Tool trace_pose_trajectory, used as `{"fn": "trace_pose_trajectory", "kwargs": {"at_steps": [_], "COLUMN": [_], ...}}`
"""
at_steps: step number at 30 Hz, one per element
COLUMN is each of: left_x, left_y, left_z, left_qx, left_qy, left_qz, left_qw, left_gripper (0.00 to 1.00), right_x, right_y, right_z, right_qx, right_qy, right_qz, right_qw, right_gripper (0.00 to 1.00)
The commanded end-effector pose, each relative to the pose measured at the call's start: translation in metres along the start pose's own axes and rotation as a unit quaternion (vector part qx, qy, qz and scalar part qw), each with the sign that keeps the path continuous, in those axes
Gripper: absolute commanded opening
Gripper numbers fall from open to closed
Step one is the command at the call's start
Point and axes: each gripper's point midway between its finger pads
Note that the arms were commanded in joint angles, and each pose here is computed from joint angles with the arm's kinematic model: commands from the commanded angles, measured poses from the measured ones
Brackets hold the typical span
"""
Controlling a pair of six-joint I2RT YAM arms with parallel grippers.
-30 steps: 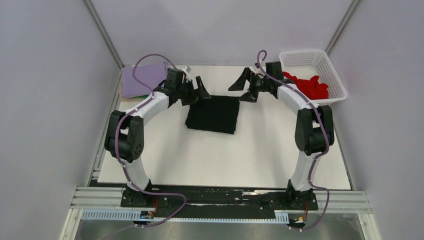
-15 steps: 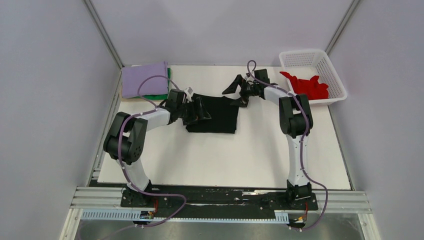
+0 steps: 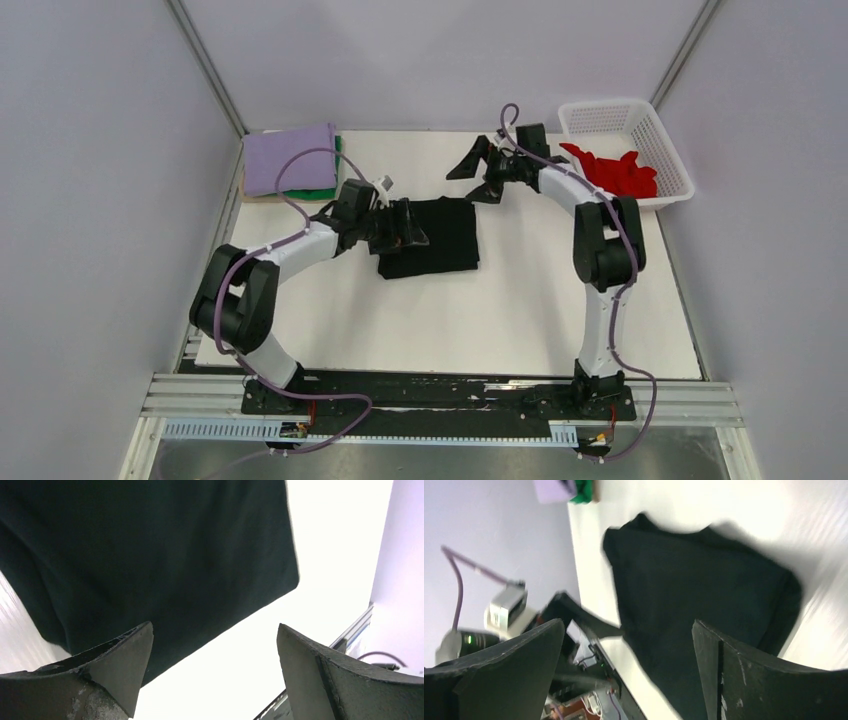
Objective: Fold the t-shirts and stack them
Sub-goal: Smooth out wrinkles on the folded tshirt
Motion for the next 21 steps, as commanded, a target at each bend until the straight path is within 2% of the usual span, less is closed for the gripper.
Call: {"fn": "trace_pose_trajectory", "kwargs": {"at_steps": [1, 6, 10, 16, 21], "left_x": [-0.051, -0.055, -0.038, 0.021, 0.052], "left_y": [0.056, 0.106, 0.12, 0.113, 0.113], "left_z": [-0.021, -0.009, 0.016, 0.056, 0.073], "left_qx": [-0.08, -0.092, -0.087, -0.066, -0.06], "left_qy": [-0.033, -0.051, -0.043, 0.017, 0.059], "left_qz": [0.024, -0.001, -0.009, -0.051, -0.063], "left_qw": [0.996, 0.994, 0.995, 0.996, 0.994], "left_gripper": [1.0, 1.0, 1.0, 1.0, 1.0], "right_x": [0.077, 0.081, 0.063, 0.007, -0.028], "right_y": [-0.008, -0.06, -0.091, -0.13, -0.157], "right_z": [-0.051, -0.06, -0.048, -0.026, -0.023], "right_qx": [-0.033, -0.009, 0.021, 0.055, 0.07], "right_qy": [0.04, 0.071, 0.08, 0.024, -0.029], "right_qz": [-0.079, -0.042, 0.0, 0.069, 0.092], "right_qw": [0.996, 0.997, 0.997, 0.996, 0.993], "right_gripper": [1.0, 1.0, 1.0, 1.0, 1.0]}}
Point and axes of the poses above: each gripper's point midway between its finger pads, its own z axis out along the fingers, its own x axis along the line the jaws close on, y = z × x, and after that the axes turned 14 degrees about -z, right-handed
